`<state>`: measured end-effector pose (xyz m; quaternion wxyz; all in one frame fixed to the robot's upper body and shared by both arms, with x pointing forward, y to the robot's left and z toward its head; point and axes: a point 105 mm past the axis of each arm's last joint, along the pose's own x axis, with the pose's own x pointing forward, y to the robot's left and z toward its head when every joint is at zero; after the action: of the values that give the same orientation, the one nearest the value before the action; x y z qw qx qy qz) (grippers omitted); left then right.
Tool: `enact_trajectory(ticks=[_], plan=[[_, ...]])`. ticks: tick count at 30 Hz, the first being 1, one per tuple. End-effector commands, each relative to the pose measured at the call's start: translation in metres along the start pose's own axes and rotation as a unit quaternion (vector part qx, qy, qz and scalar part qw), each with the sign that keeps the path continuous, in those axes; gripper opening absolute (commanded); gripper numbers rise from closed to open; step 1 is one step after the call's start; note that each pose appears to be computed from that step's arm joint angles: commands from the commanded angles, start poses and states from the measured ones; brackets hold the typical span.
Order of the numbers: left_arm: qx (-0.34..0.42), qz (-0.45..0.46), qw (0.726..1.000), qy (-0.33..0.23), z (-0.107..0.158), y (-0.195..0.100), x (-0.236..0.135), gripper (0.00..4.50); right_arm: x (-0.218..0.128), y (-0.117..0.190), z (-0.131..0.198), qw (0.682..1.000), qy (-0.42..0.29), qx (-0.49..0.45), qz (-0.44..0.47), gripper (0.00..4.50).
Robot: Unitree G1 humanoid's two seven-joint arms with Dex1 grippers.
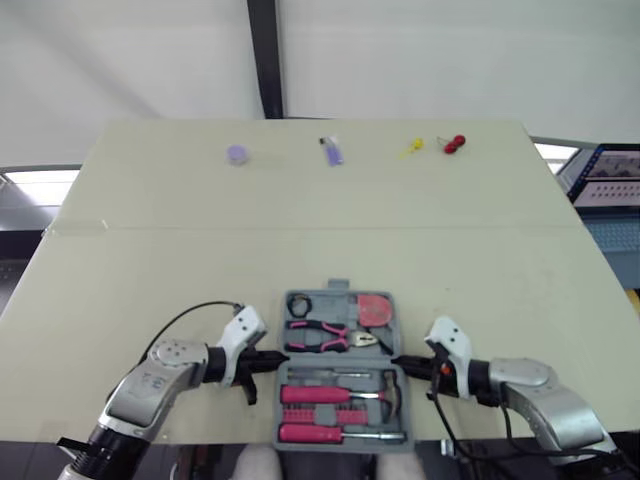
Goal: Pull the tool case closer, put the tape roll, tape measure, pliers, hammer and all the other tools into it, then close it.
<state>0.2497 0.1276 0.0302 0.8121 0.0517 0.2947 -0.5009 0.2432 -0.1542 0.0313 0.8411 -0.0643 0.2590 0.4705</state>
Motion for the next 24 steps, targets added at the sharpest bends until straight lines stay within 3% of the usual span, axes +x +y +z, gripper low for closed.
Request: enact_trajectory(ticks=[1, 24], plan=[[0.002, -0.012, 1.000, -0.007, 0.0014, -0.0053, 0.0077, 0.00, 0.0075, 0.0091, 0.0142, 0.999, -0.028, -0.013, 0.022, 0.02], [0.015, 0.003, 1.000, -0.014, 0.0025, 0.0010, 0.0126, 0.00, 0.0069, 0.0075, 0.0115, 0.999, -0.023, -0.015, 0.018, 0.02]])
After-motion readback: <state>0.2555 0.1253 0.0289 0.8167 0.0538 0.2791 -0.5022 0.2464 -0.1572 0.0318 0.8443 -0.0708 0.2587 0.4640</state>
